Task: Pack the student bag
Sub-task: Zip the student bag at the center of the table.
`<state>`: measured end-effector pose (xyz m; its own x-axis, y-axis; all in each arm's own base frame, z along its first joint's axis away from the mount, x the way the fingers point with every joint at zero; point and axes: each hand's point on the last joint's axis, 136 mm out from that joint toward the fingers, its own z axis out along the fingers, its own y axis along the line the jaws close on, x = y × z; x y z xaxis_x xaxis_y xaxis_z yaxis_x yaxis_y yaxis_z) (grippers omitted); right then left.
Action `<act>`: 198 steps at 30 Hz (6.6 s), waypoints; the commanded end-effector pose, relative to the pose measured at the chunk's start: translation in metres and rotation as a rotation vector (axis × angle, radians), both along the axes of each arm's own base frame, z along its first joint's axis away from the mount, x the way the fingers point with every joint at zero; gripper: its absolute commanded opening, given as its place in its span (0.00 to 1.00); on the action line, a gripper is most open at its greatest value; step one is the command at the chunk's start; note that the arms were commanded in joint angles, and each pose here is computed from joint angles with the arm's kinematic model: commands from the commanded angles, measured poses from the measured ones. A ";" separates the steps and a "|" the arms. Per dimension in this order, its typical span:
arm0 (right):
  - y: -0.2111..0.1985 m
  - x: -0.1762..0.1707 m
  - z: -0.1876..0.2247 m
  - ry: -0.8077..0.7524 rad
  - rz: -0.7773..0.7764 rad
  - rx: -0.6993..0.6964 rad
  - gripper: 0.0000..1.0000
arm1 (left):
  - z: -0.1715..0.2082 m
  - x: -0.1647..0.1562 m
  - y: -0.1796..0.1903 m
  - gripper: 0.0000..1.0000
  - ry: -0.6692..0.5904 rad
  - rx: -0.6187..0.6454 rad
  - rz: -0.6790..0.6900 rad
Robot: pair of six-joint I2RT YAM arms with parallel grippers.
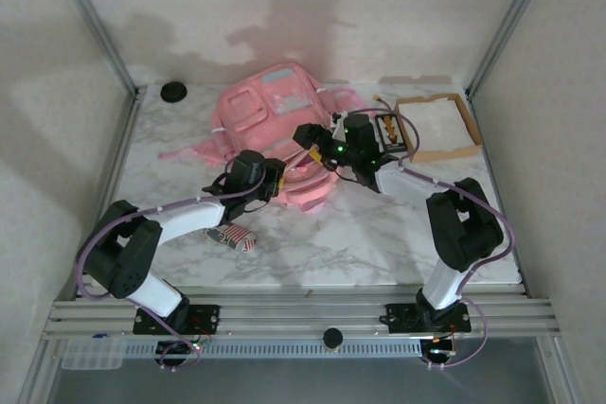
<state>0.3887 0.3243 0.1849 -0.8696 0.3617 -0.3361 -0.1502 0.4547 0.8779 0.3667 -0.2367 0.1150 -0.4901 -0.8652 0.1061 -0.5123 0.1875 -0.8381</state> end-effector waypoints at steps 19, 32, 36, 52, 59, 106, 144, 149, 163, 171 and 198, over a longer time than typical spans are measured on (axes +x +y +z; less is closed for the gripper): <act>0.008 -0.005 0.026 -0.119 0.004 0.059 0.99 | -0.017 0.014 0.001 0.32 0.034 -0.259 0.234; 0.006 -0.006 0.015 -0.151 0.007 -0.031 0.99 | -0.020 0.024 -0.008 0.03 0.046 -0.294 0.246; 0.002 -0.012 0.006 -0.204 0.052 -0.115 0.99 | -0.016 0.025 -0.005 0.00 0.035 -0.304 0.245; -0.001 -0.049 -0.012 -0.508 0.499 -0.324 0.74 | 0.038 0.032 0.002 0.00 -0.046 -0.302 0.207; -0.012 -0.049 -0.036 -0.539 0.526 -0.462 0.61 | 0.051 0.033 0.005 0.00 -0.064 -0.277 0.205; 0.019 -0.014 -0.042 -0.793 0.517 -0.698 0.27 | 0.062 0.036 0.002 0.00 -0.088 -0.249 0.184; 0.021 -0.046 -0.045 -0.672 0.569 -0.559 0.28 | 0.074 0.037 0.013 0.00 -0.130 -0.186 0.197; 0.017 -0.043 -0.054 -0.639 0.566 -0.541 0.30 | 0.075 0.037 0.012 0.00 -0.130 -0.184 0.190; 0.013 -0.037 -0.017 -0.608 0.460 -0.537 0.36 | 0.073 0.037 0.012 0.00 -0.130 -0.179 0.191; 0.020 -0.049 -0.022 -0.446 0.467 -0.567 0.30 | 0.077 0.038 0.011 0.00 -0.136 -0.181 0.185; 0.031 -0.032 -0.043 -0.298 0.389 -0.791 0.29 | 0.075 0.038 0.010 0.00 -0.124 -0.195 0.185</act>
